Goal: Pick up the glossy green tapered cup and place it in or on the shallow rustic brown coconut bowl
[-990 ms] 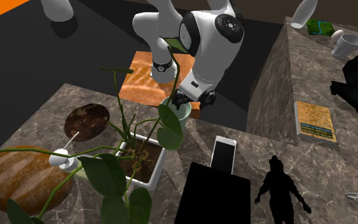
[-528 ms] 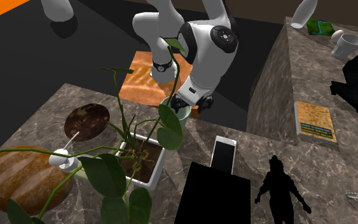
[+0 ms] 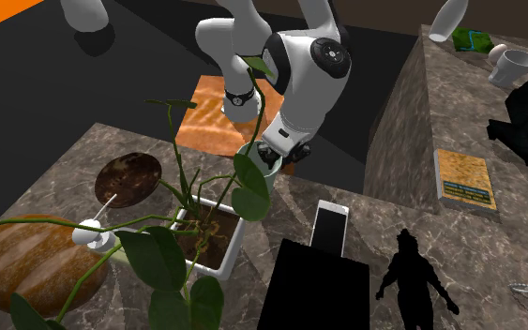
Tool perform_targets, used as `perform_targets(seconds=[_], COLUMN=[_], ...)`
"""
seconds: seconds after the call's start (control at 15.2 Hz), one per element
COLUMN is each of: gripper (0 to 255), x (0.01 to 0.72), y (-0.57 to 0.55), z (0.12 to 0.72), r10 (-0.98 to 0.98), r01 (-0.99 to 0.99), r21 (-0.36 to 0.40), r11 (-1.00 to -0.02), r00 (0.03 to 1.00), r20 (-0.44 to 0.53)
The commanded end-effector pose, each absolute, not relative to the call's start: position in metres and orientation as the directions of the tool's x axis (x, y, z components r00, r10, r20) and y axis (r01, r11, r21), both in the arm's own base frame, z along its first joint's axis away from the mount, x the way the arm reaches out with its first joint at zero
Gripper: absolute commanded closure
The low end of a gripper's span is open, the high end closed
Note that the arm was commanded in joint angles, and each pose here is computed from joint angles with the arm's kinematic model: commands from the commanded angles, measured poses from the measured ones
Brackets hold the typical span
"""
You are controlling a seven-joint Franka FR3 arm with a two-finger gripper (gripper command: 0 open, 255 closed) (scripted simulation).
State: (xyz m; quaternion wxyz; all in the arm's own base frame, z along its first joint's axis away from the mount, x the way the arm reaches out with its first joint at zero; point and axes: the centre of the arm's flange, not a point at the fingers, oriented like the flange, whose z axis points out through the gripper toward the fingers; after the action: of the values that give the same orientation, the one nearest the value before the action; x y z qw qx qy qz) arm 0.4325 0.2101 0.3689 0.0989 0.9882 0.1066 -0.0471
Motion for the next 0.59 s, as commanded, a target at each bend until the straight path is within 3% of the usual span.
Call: perform_targets(seconds=[0.0,0.53], gripper=[255,255], x=[0.432,0.432], y=[0.210,0.210], z=[0.369,0.379], r10=[0.201,0.201], r01=[0.220,0.220], r21=[0.186,0.186], r11=[-0.958,-0.958], r00=[0.973,0.973], r20=[-0.114,-0.114])
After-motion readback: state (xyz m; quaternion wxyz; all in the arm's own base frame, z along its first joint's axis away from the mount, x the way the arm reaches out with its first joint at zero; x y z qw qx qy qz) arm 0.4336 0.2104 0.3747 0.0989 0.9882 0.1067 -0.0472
